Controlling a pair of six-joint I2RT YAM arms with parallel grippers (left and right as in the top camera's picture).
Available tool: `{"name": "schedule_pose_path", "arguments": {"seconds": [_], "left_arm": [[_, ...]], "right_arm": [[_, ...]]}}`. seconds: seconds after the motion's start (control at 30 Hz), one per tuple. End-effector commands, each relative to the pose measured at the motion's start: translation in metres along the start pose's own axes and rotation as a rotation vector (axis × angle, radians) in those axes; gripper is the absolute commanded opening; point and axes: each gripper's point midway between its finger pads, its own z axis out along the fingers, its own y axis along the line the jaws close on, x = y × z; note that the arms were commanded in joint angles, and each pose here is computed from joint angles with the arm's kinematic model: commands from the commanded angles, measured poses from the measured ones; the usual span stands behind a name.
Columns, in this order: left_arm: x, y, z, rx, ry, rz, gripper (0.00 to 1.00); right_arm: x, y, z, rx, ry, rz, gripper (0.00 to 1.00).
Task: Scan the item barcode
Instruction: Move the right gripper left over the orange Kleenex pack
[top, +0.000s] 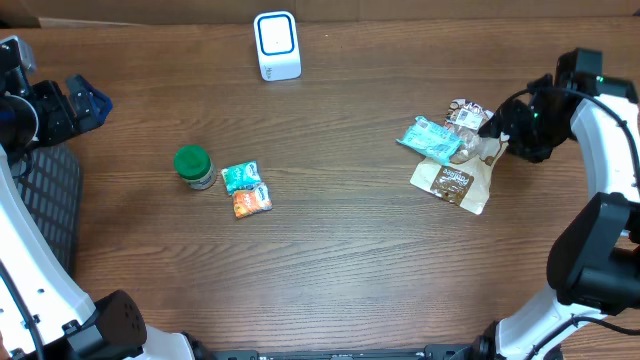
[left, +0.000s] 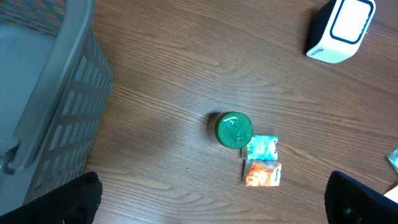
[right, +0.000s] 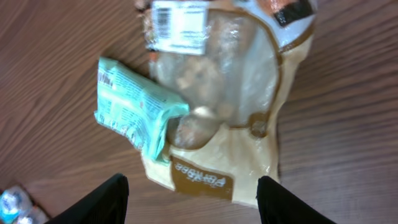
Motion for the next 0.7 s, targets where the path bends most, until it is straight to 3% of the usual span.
{"name": "schedule_pose_path", "arguments": {"seconds": [0.0,0.17,0.33,0.67], "left_arm": [[-0.001,0.001,0.003,-0.001,0.006,0.015,1.0],[-0.001,0.001,0.003,-0.002,0.006,0.014,1.0],[-0.001,0.001,0.003,-0.001,0.006,0.015,1.0],[-0.001,0.001,0.003,-0.002,0.006,0.014,0.99]], "right_arm": [[0.006,0.046,-0.026,-0.02,-0.035,-0.107,0.65],[0.041,0.107,-0.012,-0.09,0.038,-0.254,0.85],[0.079,0.185,0.001,-0.231,0.057,-0.445,0.99],[0.169,0.283,0.04,-0.378,0.066,-0.692,1.0]]}}
